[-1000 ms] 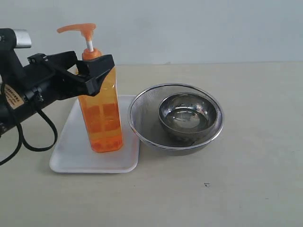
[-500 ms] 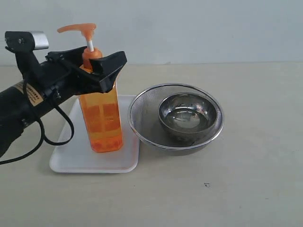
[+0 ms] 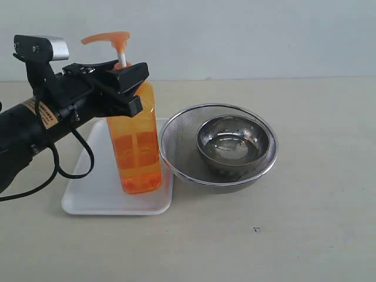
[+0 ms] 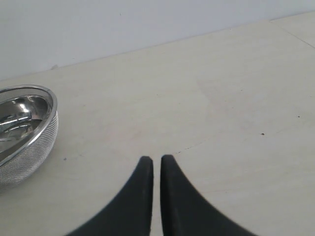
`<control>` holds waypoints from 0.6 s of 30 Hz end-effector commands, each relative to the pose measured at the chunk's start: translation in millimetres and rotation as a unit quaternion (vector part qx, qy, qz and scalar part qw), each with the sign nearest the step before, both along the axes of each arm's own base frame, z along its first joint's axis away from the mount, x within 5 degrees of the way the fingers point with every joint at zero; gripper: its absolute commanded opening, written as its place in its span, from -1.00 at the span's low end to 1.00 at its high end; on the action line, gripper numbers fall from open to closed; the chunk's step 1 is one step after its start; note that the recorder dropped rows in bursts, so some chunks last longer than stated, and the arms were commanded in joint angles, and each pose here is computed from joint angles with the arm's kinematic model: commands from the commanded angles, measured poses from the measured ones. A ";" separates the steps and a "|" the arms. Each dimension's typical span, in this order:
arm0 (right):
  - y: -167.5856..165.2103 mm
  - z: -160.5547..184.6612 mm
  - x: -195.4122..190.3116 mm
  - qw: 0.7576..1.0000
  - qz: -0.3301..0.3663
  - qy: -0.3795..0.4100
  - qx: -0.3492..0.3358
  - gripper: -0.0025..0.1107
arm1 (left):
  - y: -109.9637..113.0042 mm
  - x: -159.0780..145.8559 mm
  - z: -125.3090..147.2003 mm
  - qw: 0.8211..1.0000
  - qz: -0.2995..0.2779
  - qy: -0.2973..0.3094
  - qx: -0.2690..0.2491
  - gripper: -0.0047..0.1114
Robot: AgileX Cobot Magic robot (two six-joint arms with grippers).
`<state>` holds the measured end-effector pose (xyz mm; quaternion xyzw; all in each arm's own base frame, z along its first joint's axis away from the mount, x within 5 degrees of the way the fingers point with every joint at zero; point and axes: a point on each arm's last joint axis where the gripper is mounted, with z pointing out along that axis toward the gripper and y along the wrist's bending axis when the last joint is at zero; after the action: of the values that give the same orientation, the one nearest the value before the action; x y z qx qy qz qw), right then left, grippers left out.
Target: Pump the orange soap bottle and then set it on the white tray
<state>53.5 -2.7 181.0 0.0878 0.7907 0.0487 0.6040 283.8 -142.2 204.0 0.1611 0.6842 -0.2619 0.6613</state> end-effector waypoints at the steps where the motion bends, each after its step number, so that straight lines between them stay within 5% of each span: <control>1: -0.1 0.9 -0.2 1.000 -0.001 -0.005 0.000 -0.93 | -1.1 -0.9 -5.4 1.000 -0.002 0.006 0.030 -0.76; 9: -0.1 0.9 -0.2 1.000 -0.001 -0.005 0.000 -0.93 | 3.8 1.6 -5.4 0.996 0.006 -0.029 0.082 -0.84; 18: -0.1 0.9 -0.2 1.000 -0.001 -0.005 0.001 -0.93 | 24.6 9.9 0.6 0.996 0.036 -0.048 0.071 -0.84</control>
<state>53.5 -2.7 181.0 0.0887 0.7906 0.0493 0.6039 292.5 -122.9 204.2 0.1911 0.6756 -0.1922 0.6857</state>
